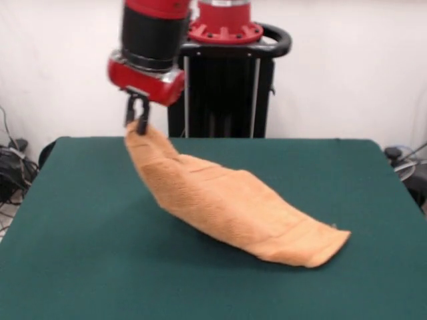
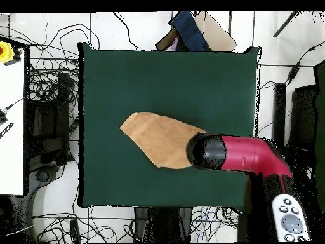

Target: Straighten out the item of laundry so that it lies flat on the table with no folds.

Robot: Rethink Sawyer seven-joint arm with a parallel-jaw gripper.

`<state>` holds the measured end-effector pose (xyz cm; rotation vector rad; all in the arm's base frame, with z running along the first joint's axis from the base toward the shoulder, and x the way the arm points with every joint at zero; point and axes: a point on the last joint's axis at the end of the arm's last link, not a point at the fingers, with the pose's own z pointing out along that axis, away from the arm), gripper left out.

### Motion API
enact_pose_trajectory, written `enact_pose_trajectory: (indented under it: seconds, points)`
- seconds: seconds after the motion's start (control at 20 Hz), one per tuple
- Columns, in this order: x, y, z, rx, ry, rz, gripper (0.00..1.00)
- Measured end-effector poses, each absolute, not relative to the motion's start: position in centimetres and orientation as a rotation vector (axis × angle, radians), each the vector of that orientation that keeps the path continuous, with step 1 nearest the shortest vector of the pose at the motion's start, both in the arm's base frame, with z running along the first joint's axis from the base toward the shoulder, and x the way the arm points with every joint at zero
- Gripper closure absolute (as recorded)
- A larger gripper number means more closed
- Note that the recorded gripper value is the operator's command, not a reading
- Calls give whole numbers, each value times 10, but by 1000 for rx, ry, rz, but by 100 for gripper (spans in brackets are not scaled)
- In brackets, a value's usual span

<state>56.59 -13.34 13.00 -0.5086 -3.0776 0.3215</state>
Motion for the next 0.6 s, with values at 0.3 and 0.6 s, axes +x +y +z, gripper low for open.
enact_pose_trajectory:
  seconds: [0.3, 0.6]
  points:
    - [579, -170, 112, -355, -3116, 315, 100]
    - [602, -190, 76, -283, -3181, 327, 100]
